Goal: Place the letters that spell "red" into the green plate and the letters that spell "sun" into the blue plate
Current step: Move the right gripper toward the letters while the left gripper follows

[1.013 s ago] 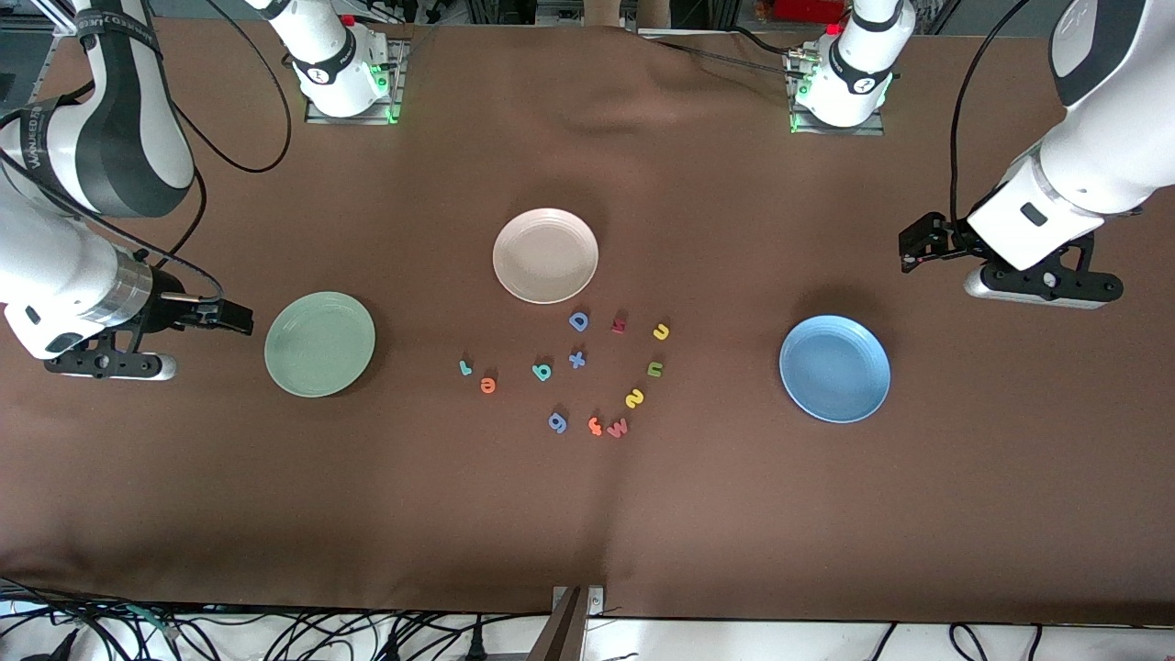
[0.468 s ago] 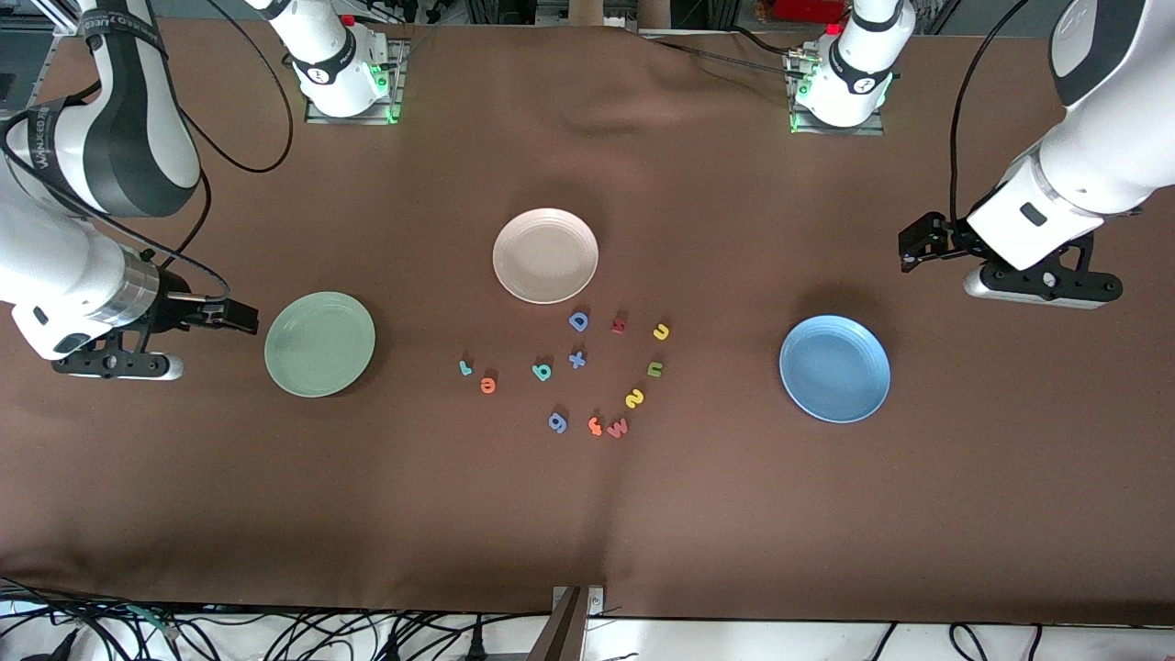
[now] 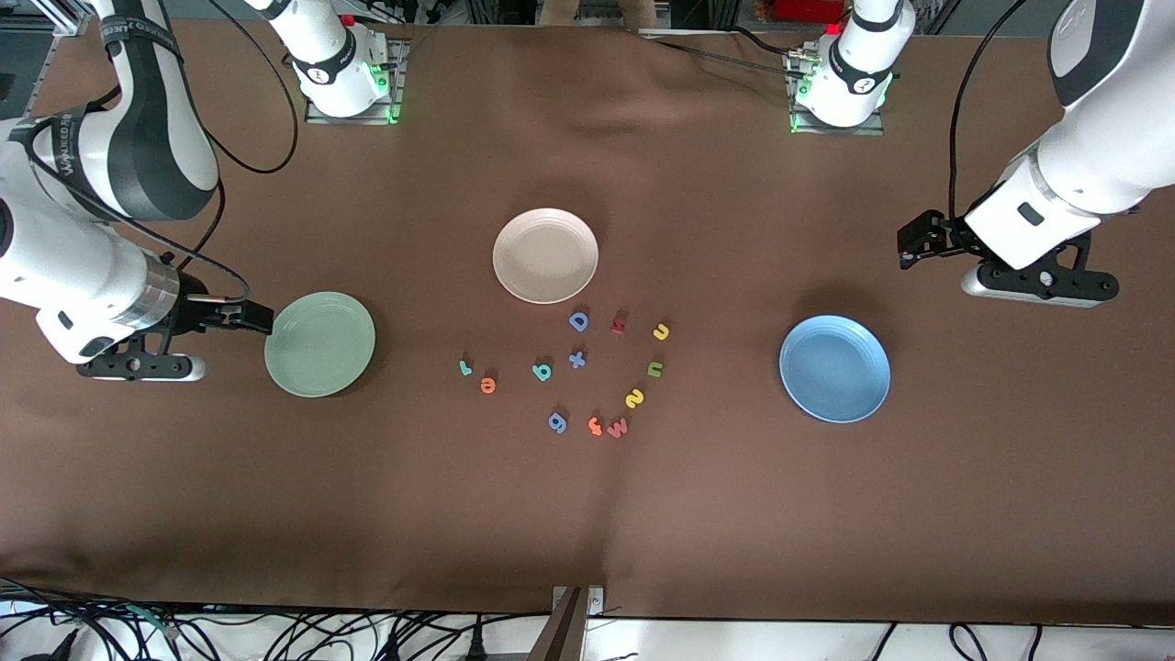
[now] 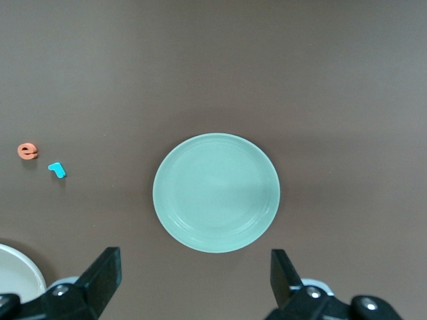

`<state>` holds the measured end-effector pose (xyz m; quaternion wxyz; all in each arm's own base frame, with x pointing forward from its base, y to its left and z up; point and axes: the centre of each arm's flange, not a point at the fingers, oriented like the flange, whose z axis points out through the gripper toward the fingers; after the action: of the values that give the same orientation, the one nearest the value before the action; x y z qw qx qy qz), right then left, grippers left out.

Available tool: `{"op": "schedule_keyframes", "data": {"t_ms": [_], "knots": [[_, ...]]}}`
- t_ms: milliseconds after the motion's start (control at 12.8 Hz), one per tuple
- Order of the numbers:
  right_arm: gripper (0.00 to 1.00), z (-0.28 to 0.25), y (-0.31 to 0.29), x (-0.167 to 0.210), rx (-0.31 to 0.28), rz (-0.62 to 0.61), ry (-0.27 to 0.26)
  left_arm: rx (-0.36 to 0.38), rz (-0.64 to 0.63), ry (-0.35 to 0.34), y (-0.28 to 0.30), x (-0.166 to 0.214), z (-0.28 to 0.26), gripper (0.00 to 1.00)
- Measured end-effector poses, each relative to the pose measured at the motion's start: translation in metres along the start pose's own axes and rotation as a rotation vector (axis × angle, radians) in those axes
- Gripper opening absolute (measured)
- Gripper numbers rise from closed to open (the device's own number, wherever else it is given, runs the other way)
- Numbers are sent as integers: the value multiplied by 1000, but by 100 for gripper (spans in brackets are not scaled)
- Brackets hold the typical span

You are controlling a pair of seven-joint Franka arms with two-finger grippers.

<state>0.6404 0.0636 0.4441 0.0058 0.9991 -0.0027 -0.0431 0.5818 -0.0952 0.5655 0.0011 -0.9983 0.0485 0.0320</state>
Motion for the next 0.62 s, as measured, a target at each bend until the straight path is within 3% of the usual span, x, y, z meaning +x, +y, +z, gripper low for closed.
{"op": "schedule_keyframes", "data": {"t_ms": [312,623], "knots": [[100,11,-33,4,-1,6,3,-1,33,-13,18,-1,4,100],[100,29,-84,14,11,-53,55,-3,47,-42,26,5,19,100]]}}
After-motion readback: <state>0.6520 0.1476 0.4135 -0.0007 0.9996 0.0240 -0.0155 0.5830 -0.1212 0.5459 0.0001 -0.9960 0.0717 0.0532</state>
